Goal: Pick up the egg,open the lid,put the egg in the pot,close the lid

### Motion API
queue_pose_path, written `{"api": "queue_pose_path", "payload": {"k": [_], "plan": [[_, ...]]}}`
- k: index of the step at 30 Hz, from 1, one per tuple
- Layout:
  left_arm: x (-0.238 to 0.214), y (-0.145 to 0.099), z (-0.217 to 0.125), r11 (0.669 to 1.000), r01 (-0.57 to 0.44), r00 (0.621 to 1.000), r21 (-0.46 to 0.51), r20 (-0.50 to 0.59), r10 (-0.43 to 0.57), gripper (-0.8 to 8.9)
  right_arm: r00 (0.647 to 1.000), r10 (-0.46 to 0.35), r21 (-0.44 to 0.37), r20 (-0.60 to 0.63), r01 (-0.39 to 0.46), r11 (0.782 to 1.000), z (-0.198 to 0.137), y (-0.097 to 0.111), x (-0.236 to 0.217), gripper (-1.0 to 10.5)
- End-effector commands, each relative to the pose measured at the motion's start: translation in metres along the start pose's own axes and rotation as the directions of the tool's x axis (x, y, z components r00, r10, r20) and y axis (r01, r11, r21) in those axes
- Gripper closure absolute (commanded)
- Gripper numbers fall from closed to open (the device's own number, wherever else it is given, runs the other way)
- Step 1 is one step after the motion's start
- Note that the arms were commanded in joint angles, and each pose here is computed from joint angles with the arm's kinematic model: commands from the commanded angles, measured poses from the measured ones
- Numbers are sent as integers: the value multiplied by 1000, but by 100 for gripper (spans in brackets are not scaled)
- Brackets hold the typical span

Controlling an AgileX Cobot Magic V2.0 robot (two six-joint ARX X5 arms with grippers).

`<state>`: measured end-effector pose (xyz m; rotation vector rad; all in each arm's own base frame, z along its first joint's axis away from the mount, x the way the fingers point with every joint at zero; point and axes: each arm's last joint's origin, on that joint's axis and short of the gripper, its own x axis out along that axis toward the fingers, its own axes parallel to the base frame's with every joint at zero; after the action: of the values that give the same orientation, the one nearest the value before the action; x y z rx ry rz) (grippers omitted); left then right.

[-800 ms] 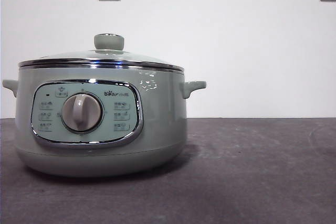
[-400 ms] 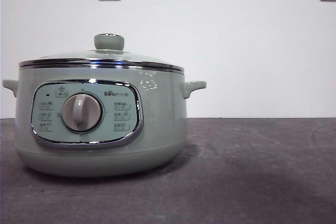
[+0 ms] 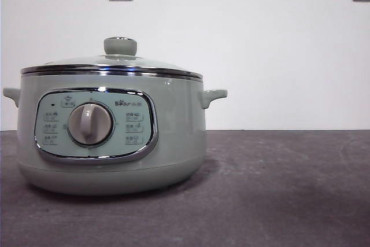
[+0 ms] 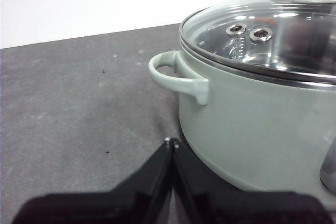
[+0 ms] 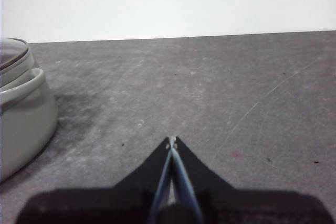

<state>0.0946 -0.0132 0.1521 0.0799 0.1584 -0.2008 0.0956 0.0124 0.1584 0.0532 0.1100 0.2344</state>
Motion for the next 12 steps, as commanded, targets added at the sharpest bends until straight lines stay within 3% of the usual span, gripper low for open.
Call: {"api": "queue_pose_path", "payload": {"k": [1, 12], "plan": [[1, 0, -5, 1000, -4, 1000, -8, -12, 4, 816, 1000, -5, 35, -17, 6, 999, -5, -1, 1, 945], [1, 0, -5, 1000, -4, 1000, -8, -12, 4, 816, 996, -13, 102, -83, 22, 995, -11, -1, 1, 946]]}}
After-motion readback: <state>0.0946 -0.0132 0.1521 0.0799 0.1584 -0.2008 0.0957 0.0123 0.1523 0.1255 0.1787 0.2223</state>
